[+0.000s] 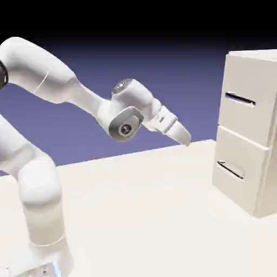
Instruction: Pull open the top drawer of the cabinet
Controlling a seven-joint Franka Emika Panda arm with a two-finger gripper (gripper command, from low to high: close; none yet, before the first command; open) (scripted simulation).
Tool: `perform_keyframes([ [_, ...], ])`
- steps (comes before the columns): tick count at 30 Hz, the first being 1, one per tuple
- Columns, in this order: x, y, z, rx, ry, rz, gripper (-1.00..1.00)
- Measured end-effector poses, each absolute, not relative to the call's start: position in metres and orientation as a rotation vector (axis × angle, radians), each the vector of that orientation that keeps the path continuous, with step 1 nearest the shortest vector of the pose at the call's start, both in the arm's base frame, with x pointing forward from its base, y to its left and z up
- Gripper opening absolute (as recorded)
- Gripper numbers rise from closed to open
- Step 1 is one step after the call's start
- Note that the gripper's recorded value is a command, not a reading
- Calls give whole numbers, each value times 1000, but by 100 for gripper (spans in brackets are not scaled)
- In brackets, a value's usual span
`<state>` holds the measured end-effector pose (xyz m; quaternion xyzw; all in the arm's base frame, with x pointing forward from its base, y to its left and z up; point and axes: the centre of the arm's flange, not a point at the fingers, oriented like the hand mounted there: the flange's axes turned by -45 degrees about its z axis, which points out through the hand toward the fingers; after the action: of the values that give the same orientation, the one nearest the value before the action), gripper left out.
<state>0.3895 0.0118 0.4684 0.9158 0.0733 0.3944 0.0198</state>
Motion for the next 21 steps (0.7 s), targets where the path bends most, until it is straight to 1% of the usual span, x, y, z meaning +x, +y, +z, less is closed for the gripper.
perform_keyframes([
  [5, 386, 38, 509, 2592, 772, 1239, 0],
  [10, 378, 56, 548, 2252, 1203, 1214, 0],
  [15, 367, 67, 583, 1864, 1515, 1151, 0],
  [21, 356, 68, 619, 1389, 1744, 1029, 0],
])
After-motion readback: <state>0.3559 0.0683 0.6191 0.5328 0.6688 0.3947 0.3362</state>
